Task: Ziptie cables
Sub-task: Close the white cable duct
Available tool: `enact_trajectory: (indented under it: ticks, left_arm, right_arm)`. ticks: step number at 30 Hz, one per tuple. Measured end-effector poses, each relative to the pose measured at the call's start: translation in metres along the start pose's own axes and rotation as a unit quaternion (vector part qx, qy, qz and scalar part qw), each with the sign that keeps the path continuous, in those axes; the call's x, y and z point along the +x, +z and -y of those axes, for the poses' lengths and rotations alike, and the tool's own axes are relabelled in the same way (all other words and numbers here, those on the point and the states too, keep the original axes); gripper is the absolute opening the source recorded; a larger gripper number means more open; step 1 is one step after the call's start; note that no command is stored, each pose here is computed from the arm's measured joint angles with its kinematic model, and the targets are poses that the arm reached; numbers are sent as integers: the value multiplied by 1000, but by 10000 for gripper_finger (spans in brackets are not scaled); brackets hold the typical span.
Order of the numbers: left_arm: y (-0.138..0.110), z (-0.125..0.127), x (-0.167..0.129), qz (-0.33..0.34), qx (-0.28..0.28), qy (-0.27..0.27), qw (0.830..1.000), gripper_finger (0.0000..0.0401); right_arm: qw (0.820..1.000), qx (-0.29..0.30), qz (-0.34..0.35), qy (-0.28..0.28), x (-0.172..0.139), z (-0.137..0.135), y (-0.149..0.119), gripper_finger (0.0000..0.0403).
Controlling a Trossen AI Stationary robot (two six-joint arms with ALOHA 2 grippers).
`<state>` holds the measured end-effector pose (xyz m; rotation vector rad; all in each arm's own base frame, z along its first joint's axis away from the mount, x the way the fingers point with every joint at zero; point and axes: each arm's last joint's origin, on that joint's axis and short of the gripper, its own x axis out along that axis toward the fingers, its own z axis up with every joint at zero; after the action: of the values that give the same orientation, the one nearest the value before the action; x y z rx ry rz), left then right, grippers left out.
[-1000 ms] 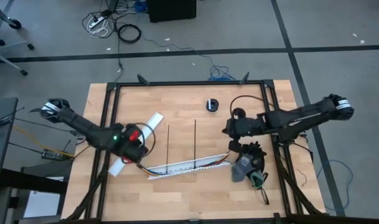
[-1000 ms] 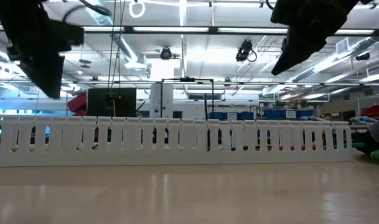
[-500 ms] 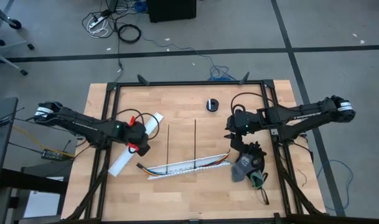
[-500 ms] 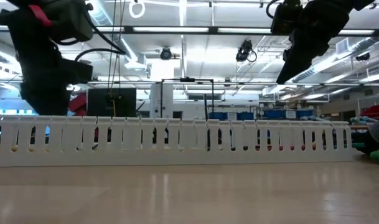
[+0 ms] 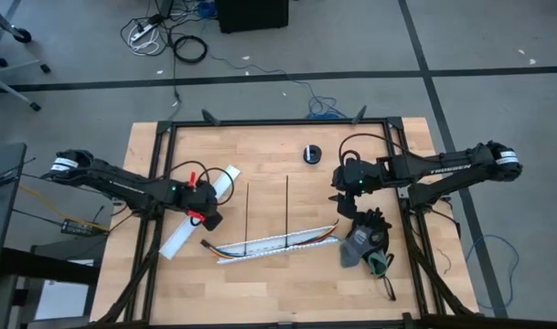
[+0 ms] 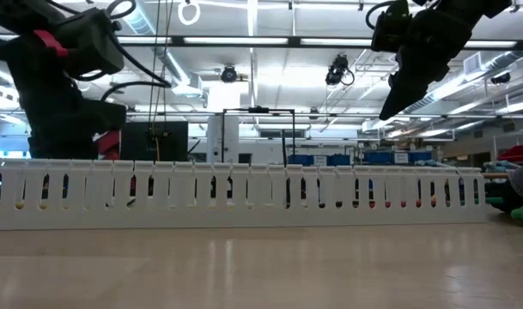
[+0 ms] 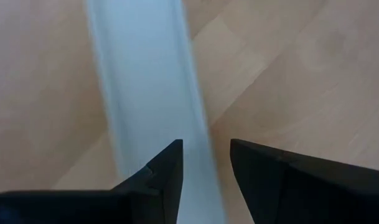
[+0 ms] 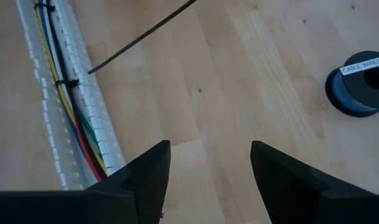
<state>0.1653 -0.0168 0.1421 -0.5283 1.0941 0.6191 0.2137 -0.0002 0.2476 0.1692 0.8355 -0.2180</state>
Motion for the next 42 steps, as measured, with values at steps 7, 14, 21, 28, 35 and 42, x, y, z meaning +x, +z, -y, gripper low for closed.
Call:
enact_trajectory:
  ticks: [7,14,21,28,35,42]
  left_arm:
    - [-3,0,8,3,-2,-7,1000,126]
    - [-3,3,17,-3,16,16,1000,118]
    - [2,6,17,21,30,35,999,21]
    - [29,28,-5,75,80,19,994,2]
    - [75,57,-63,141,127,13,982,1]
    - [129,73,-158,241,137,-24,960,0]
  right_arm:
    - [1000,0,0,0,0,0,0,213]
    - [1000,0,0,0,0,0,0,196]
    - [1000,0,0,0,0,0,0,168]
    - [1000,-4,1,1,-1,0,0,138]
    - [998,-23,22,54,-20,-6,22,123]
    - [991,-96,66,71,-48,-16,47,123]
